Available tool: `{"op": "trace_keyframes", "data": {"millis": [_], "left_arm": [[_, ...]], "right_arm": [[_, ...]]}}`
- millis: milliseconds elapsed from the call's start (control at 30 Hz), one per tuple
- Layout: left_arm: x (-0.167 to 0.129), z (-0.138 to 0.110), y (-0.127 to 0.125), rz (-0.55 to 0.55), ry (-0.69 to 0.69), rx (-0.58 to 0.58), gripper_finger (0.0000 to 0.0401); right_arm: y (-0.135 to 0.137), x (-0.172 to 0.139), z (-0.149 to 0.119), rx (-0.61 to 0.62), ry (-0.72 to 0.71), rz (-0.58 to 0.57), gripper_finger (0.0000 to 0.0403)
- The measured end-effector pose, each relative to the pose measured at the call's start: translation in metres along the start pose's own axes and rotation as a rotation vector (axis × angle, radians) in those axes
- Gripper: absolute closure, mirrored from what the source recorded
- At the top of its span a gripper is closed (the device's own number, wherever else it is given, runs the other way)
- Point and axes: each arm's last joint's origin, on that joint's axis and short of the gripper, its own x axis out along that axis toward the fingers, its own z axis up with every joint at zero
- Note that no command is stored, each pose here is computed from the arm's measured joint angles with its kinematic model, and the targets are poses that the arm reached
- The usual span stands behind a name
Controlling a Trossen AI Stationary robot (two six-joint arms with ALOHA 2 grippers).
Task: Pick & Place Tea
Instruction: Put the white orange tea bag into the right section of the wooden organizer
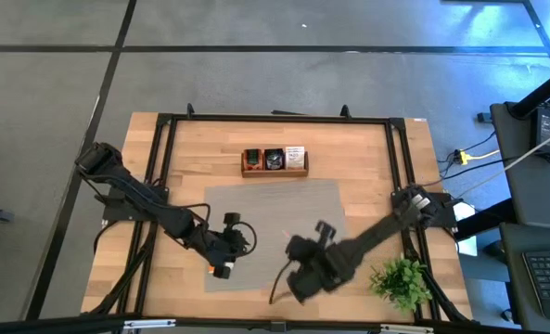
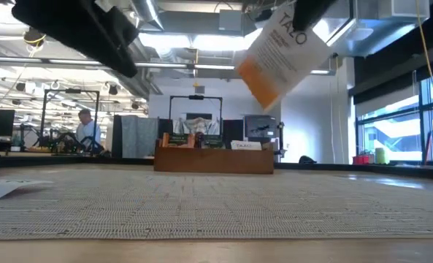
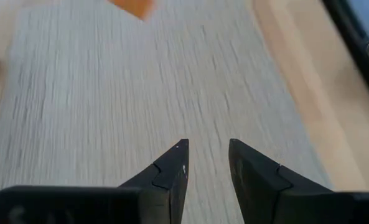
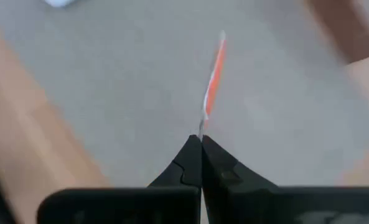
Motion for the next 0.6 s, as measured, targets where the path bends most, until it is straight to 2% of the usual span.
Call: {"op": "trace_keyframes", "data": {"millis": [200,400,600], "left_arm": [[-0.003,-0.012,-0.003,0.014,0.1,0.036,0.0294],[-0.004,-0.019,-0.001,0.042,0.169,-0.025,0.0291],[-0.006,-0.026,0.001,0.066,0.241,-0.091,0.0292]], "right_arm": [[-0.047,0.001,0.045,-0.198,0.153,-0.111,0.0403],[-0.086,0.028,0.085,-0.419,0.231,-0.127,0.0403],[-0.132,0.054,0.117,-0.534,0.274,-0.215,0.0403]]}}
